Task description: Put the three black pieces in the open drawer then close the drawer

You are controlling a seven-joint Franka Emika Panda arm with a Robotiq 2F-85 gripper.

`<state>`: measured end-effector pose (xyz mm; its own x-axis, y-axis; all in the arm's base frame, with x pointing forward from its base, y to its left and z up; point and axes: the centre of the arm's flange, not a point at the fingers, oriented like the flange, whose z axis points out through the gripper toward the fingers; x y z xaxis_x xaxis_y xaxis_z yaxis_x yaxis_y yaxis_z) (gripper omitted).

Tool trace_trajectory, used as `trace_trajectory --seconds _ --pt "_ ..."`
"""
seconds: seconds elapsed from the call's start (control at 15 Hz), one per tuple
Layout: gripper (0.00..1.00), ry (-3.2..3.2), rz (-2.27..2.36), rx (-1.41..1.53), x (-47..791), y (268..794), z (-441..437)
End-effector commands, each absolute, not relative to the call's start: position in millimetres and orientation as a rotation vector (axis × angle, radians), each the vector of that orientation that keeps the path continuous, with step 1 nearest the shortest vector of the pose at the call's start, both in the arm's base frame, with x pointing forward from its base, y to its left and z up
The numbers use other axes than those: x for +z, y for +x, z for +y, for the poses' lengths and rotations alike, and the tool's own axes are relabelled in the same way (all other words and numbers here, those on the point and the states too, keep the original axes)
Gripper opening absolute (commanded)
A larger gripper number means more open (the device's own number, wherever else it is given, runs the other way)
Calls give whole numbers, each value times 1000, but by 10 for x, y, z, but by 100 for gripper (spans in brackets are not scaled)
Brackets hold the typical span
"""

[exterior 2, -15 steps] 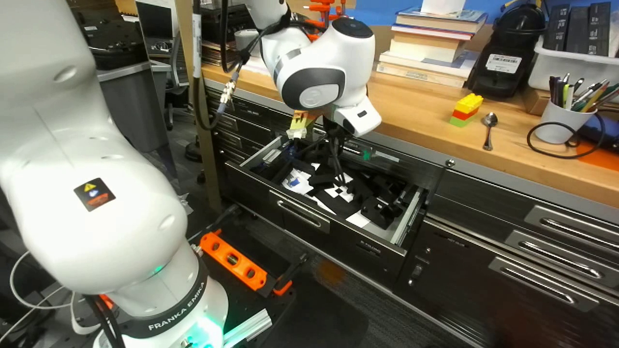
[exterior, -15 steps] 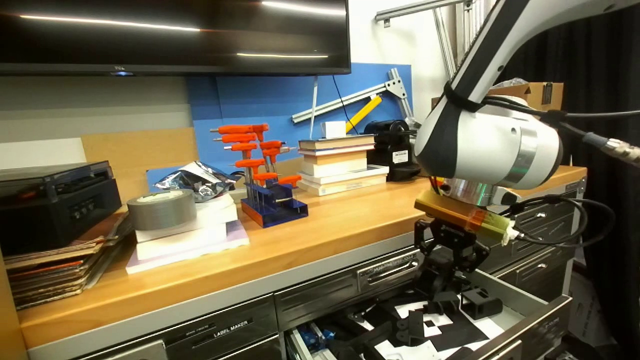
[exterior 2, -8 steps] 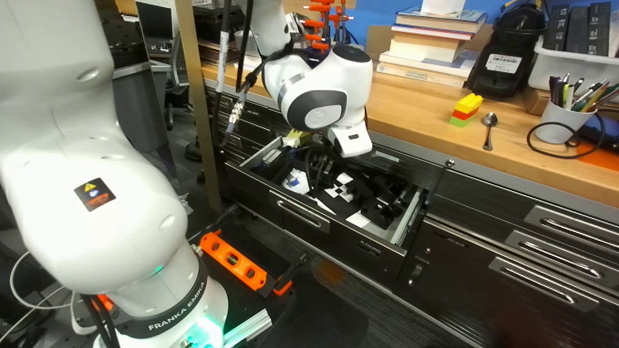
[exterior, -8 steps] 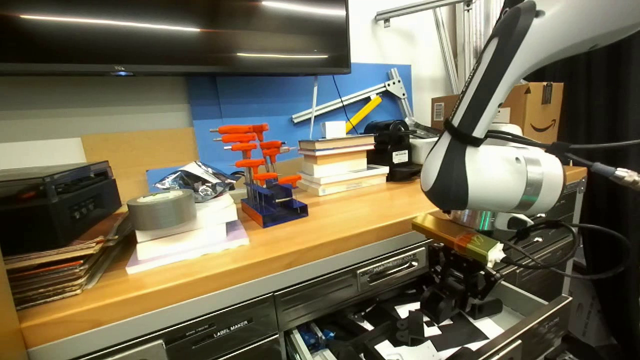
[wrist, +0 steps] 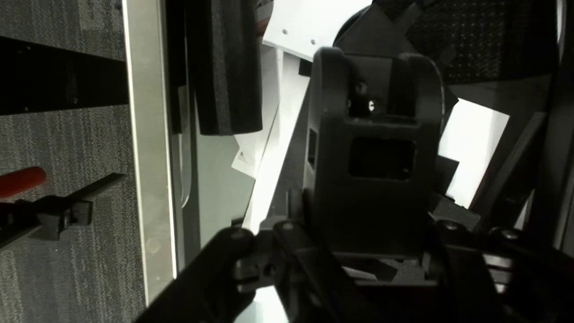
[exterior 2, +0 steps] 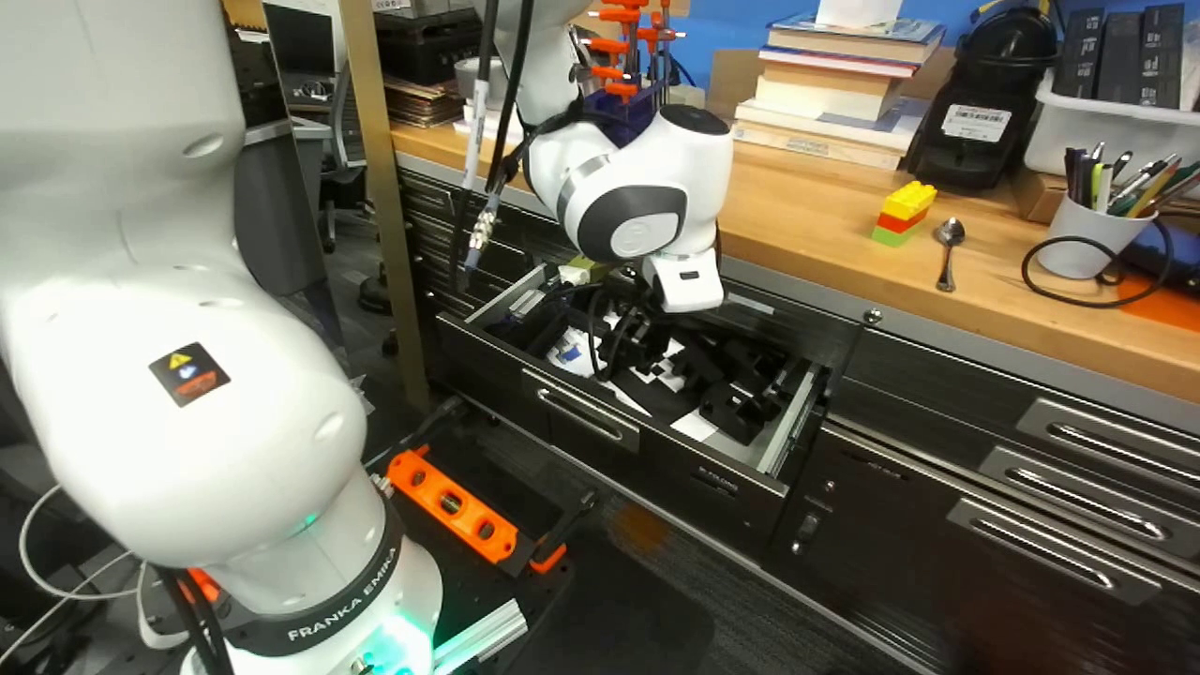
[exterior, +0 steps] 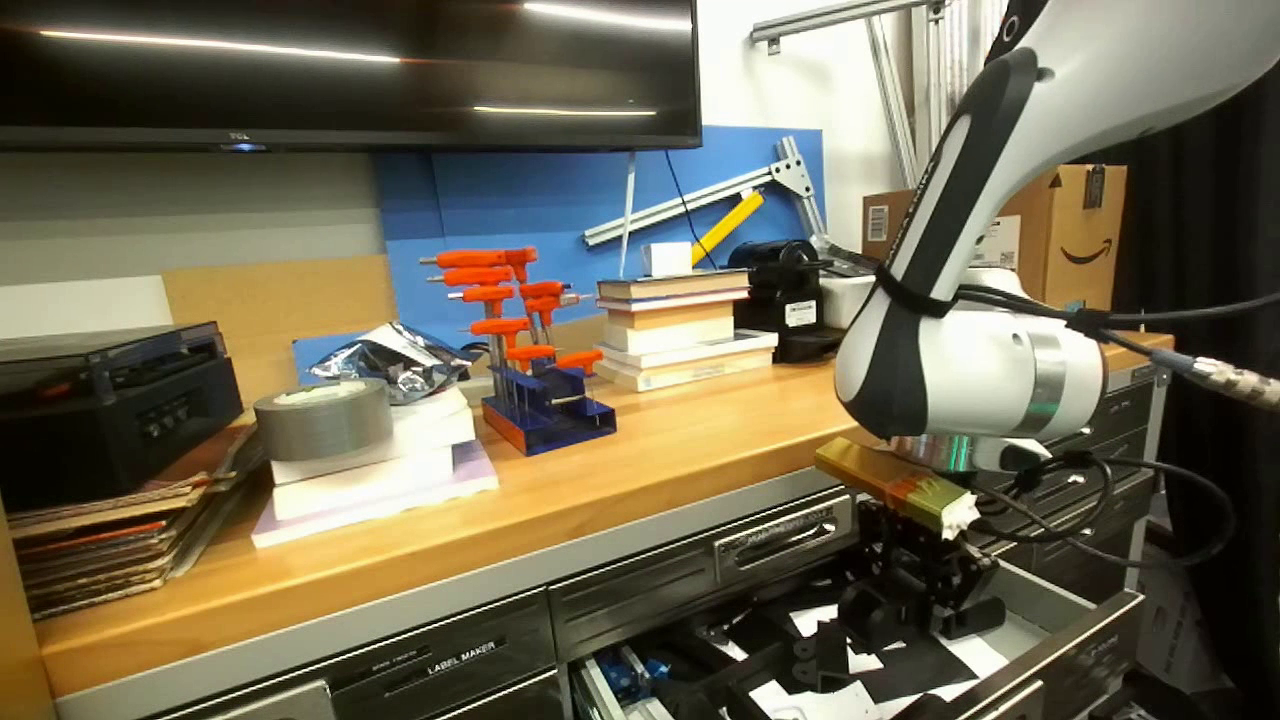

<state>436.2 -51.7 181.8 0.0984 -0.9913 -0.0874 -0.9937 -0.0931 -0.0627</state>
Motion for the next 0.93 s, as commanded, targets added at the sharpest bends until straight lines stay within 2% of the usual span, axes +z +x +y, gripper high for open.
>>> trace_trajectory --seconds 0.0,0.53,0.6,0.67,0.8,0.87 --pt "33 -2224 2108 68 1834 4476 -521" --pt "33 -2152 2243 130 1774 4408 -600" --pt "83 -2140 2248 133 1766 4416 -597" --pt "84 -2138 2248 139 1766 4422 -599" --pt "95 -2138 2243 144 1765 4421 -601" --pt "98 -2147 2232 147 1779 4418 -601"
